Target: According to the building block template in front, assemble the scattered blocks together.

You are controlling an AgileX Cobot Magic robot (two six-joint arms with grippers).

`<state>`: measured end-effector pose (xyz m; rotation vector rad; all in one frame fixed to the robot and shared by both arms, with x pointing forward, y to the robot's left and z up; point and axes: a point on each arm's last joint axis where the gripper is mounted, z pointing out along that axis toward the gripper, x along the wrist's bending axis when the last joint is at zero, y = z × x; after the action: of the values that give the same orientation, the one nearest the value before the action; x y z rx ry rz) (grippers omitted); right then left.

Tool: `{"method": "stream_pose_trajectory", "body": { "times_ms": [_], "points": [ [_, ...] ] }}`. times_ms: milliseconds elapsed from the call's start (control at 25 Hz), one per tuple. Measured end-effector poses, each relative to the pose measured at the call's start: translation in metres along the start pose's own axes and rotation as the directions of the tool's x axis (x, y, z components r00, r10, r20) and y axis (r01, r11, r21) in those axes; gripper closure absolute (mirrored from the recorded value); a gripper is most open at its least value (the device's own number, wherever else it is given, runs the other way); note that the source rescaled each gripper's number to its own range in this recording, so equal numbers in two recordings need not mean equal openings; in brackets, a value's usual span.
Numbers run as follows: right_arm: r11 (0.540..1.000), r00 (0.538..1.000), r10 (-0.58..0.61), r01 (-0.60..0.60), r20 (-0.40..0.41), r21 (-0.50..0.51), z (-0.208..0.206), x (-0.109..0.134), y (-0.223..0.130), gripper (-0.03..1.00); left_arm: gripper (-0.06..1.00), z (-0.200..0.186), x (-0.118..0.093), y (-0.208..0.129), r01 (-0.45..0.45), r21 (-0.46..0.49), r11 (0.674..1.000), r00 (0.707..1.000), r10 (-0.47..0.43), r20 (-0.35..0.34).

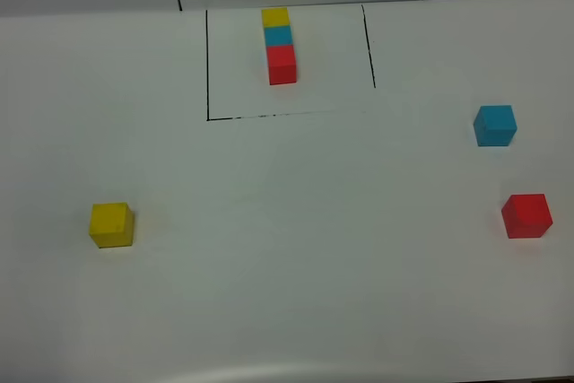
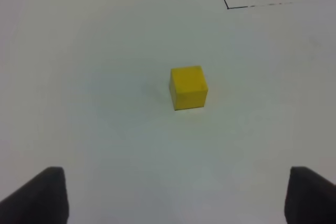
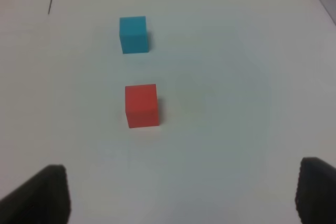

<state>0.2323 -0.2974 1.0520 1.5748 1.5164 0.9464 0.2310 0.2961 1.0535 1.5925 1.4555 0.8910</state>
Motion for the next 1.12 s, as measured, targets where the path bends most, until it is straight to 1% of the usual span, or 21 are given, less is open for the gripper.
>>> {"method": "stream_pose_trajectory", "body": {
  "times_ms": [120, 200, 360, 440, 560, 640, 760, 880, 960, 1000, 1120],
  "points": [
    [1.000, 1.000, 0.000, 0.000, 0.000, 0.000, 0.000, 0.000, 0.000, 0.22, 0.07, 0.001, 0.000, 0.000, -0.002, 0.006, 1.000, 1.000, 0.002, -0.001],
    [1.000, 1.000, 0.000, 0.000, 0.000, 0.000, 0.000, 0.000, 0.000, 0.22, 0.07, 0.004, 0.002, 0.003, -0.020, 0.025, 0.999, 1.000, 0.021, -0.017],
    [1.000, 1.000, 0.000, 0.000, 0.000, 0.000, 0.000, 0.000, 0.000, 0.22, 0.08, 0.019, 0.007, 0.023, -0.050, 0.041, 0.998, 0.997, 0.052, -0.059],
    [1.000, 1.000, 0.000, 0.000, 0.000, 0.000, 0.000, 0.000, 0.000, 0.22, 0.08, 0.032, 0.008, 0.036, -0.046, 0.053, 0.998, 0.997, 0.048, -0.053],
    [1.000, 1.000, 0.000, 0.000, 0.000, 0.000, 0.000, 0.000, 0.000, 0.22, 0.08, 0.059, 0.009, 0.056, -0.030, 0.140, 0.990, 0.999, 0.036, -0.037],
    [1.000, 1.000, 0.000, 0.000, 0.000, 0.000, 0.000, 0.000, 0.000, 0.22, 0.08, 0.076, 0.009, 0.071, -0.011, 0.204, 0.979, 1.000, 0.016, -0.020],
    [1.000, 1.000, 0.000, 0.000, 0.000, 0.000, 0.000, 0.000, 0.000, 0.22, 0.08, 0.109, 0.007, 0.091, 0.033, 0.307, 0.951, 0.999, -0.038, 0.010],
    [1.000, 1.000, -0.006, 0.006, 0.000, 0.000, 0.000, 0.000, 0.000, 0.22, 0.08, 0.145, 0.005, 0.104, 0.088, 0.412, 0.907, 0.993, -0.113, 0.036],
    [1.000, 1.000, 0.000, 0.000, 0.000, 0.000, 0.000, 0.000, 0.000, 0.22, 0.09, 0.172, 0.005, 0.106, 0.104, 0.494, 0.863, 0.989, -0.141, 0.038],
    [1.000, 1.000, 0.000, 0.000, 0.000, 0.000, 0.000, 0.000, 0.000, 0.22, 0.09, 0.182, 0.003, 0.106, 0.099, 0.523, 0.847, 0.989, -0.141, 0.041],
    [1.000, 1.000, 0.000, 0.000, 0.000, 0.000, 0.000, 0.000, 0.000, 0.22, 0.10, 0.216, -0.005, 0.100, 0.068, 0.616, 0.785, 0.990, -0.130, 0.055]
  ]
}}
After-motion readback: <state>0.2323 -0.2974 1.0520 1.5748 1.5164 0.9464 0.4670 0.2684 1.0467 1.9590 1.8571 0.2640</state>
